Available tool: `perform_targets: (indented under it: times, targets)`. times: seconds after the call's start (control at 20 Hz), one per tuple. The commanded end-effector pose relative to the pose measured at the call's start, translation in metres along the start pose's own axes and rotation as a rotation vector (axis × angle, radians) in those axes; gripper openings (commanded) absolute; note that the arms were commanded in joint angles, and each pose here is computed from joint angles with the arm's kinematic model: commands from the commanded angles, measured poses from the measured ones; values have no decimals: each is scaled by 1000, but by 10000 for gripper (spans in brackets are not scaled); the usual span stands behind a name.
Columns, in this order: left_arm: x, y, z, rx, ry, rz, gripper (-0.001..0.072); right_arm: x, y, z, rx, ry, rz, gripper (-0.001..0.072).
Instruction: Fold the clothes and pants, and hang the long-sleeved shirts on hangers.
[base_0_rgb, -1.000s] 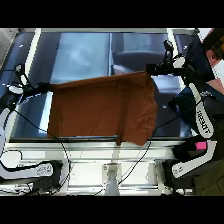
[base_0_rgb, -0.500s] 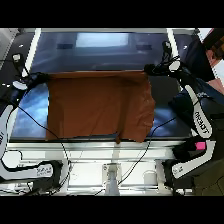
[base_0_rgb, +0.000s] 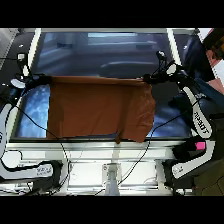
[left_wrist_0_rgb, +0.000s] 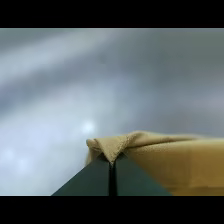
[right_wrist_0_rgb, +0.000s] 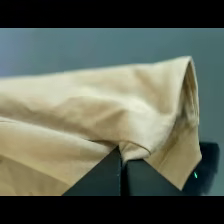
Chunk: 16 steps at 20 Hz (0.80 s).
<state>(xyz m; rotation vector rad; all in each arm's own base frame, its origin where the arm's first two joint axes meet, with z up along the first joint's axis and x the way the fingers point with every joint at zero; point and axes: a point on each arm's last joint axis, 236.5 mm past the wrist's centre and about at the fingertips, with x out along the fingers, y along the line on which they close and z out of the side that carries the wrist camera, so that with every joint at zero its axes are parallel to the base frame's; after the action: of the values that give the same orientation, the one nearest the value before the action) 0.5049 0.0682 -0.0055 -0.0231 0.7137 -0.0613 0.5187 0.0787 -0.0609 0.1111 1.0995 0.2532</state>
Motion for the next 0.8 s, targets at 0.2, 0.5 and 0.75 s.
perform_targets:
  times: [0.2, 0.5, 0.75]
  targets:
    - [-21, -16, -69, -36, 277, -185, 18, -5, 3, -51, -28, 216, 16, 11]
    - [-19, -11, -93, 2, 360, -177, 18, -10, 7, -67, -27, 285, 32, 11]
    - [-16, -20, -115, -57, 441, -217, 19, -14, 10, -81, -25, 347, 45, 12]
